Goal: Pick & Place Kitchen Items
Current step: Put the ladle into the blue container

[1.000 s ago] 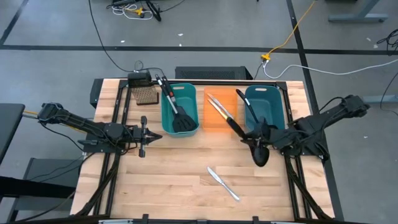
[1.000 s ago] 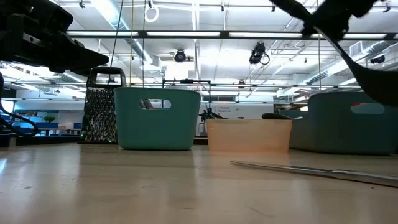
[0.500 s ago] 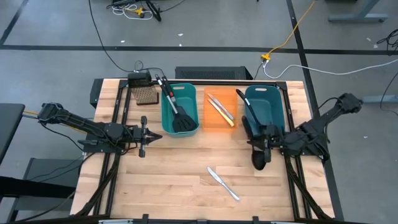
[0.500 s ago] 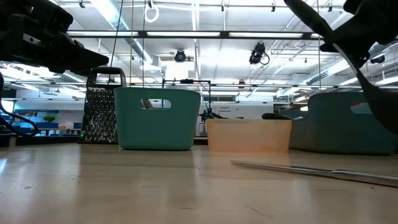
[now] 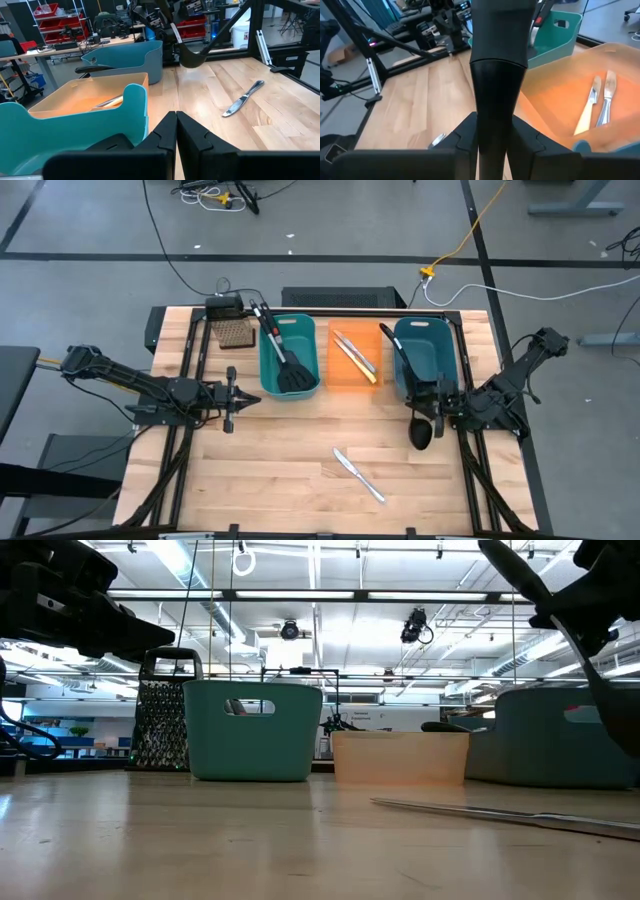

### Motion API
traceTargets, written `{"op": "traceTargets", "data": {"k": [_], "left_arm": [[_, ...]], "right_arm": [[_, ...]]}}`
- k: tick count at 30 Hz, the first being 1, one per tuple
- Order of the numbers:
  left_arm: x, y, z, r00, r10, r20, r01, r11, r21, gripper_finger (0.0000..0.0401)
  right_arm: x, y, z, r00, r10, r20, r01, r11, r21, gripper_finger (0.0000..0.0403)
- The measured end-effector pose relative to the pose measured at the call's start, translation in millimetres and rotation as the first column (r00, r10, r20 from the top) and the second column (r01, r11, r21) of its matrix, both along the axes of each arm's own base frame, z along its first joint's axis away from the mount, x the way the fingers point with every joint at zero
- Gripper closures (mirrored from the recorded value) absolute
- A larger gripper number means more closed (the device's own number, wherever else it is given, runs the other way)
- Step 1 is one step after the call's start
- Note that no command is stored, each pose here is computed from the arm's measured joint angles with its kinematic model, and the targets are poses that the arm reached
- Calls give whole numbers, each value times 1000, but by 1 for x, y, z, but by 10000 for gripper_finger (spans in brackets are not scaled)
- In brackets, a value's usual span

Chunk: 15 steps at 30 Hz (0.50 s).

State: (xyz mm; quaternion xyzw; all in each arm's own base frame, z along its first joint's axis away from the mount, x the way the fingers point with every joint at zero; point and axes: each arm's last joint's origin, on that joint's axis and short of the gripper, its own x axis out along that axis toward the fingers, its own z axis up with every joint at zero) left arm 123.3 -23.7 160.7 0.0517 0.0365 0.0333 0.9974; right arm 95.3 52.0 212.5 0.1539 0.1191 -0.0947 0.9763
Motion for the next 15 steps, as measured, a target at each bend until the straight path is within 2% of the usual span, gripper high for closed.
{"op": "traceTargets", "data": {"k": [4,7,12,15], "left_arm": [[0,0,0,1000,0,0,0,1000,0,387],[0,0,0,1000,0,0,0,1000,5,387],[0,0,0,1000,0,0,0,1000,6,387],[0,0,0,1000,0,0,0,1000,6,387]], "right_arm": [[-1,-1,-1,1000,-4,7,4,1000,12,329],[3,0,7,997,-3,74,2,1000,16,329],[13,1,27,974,19,224,-3,997,-73,329],[19,-2,36,964,11,266,19,994,-109,329]]}}
